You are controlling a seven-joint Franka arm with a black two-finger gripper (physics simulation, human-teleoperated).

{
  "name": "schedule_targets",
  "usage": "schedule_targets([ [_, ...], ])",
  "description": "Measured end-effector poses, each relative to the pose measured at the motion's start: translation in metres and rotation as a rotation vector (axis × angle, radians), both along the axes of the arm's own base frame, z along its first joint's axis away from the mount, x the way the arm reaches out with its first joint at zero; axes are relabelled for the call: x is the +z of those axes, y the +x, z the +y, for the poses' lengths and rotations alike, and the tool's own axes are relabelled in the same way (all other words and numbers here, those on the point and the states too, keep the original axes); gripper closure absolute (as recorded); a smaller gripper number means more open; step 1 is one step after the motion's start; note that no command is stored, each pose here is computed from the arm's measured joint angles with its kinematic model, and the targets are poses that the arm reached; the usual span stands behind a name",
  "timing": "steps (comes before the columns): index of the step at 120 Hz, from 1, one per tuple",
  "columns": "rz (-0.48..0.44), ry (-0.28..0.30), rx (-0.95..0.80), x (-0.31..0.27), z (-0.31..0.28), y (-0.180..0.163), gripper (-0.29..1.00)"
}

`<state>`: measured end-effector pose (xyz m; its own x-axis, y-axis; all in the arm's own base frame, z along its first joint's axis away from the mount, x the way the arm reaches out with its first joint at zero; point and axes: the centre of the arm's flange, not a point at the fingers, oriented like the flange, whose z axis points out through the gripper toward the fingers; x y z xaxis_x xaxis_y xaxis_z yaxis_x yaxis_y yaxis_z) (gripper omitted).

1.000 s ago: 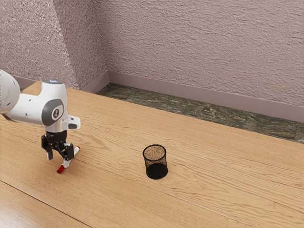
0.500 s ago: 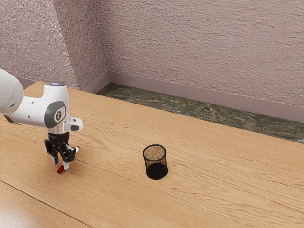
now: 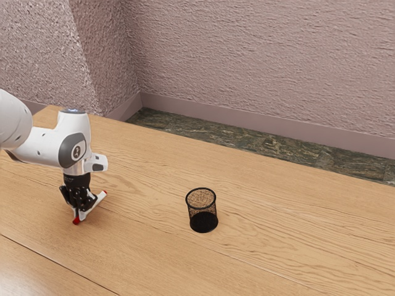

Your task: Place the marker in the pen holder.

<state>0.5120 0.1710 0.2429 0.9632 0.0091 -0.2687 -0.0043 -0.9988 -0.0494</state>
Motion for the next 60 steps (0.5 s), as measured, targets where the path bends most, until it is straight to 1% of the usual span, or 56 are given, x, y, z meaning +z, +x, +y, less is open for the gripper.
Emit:
schedule_targets([
  [12,0.005,0.01,0.0,-0.004,0.0,0.0,0.75],
  [40,0.005,0.025,0.006,-0.004,0.001,0.0,0.77],
  [60,-0.032,0.023,0.013,0.012,-0.001,0.005,0.76],
])
